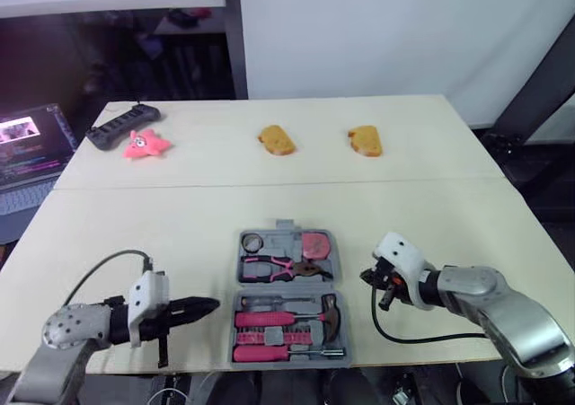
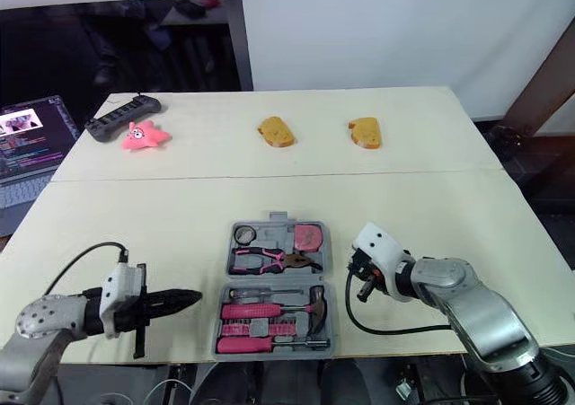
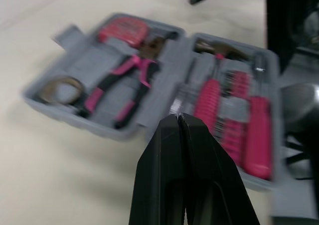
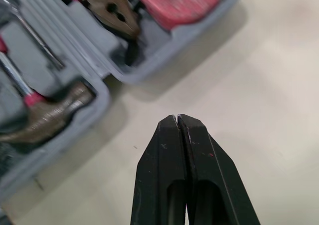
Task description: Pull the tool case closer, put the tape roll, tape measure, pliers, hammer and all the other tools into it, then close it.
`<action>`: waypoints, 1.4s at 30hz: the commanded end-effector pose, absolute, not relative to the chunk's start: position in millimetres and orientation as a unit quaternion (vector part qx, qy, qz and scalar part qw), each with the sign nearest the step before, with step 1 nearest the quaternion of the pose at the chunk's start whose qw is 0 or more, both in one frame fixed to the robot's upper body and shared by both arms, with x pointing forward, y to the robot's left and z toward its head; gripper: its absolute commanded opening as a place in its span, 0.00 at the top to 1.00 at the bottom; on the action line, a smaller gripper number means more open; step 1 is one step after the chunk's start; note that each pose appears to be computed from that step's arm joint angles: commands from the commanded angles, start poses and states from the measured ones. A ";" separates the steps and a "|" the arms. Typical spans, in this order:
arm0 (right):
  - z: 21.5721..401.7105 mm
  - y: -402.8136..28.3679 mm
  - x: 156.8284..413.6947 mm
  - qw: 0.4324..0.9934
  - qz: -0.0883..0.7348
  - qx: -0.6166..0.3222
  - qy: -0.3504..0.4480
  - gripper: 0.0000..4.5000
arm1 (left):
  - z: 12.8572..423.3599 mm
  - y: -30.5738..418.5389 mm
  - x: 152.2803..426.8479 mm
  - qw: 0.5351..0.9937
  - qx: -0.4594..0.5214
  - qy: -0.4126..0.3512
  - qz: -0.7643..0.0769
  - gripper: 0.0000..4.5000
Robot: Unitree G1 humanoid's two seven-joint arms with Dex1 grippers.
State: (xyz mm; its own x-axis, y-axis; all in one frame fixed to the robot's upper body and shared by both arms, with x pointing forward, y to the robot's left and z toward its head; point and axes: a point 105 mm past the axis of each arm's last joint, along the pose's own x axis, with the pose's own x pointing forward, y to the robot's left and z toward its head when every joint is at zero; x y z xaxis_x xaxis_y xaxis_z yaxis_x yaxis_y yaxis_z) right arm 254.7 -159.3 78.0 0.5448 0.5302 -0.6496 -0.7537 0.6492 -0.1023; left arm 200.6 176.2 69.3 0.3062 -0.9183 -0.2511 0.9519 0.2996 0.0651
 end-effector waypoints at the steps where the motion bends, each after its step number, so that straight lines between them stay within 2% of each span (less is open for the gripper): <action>1: 89.5 -151.9 255.4 0.863 0.382 -0.185 0.274 1.00 | 76.5 156.6 199.6 0.777 0.105 0.053 -0.618 0.99; 18: 93.4 -149.0 259.5 0.867 0.374 -0.177 0.276 1.00 | 22.5 140.1 201.4 0.733 0.110 0.122 -0.659 0.99; 26: 93.9 -157.9 273.4 0.874 0.346 -0.154 0.303 1.00 | -20.8 157.0 197.3 0.733 0.157 0.198 -0.631 0.99; 32: 93.9 -155.6 279.5 0.877 0.337 -0.123 0.318 1.00 | -38.8 162.0 186.7 0.708 0.191 0.245 -0.634 0.99; 35: 98.8 -153.3 287.9 0.886 0.329 -0.101 0.312 0.82 | -41.6 164.3 185.4 0.705 0.198 0.256 -0.631 1.00; 36: 101.2 -150.5 291.0 0.888 0.329 -0.087 0.309 0.73 | -42.2 164.8 184.9 0.703 0.199 0.258 -0.632 1.00; 42: 101.4 -131.2 306.6 0.891 0.327 -0.003 0.314 0.09 | -45.7 167.5 183.6 0.702 0.200 0.262 -0.631 1.00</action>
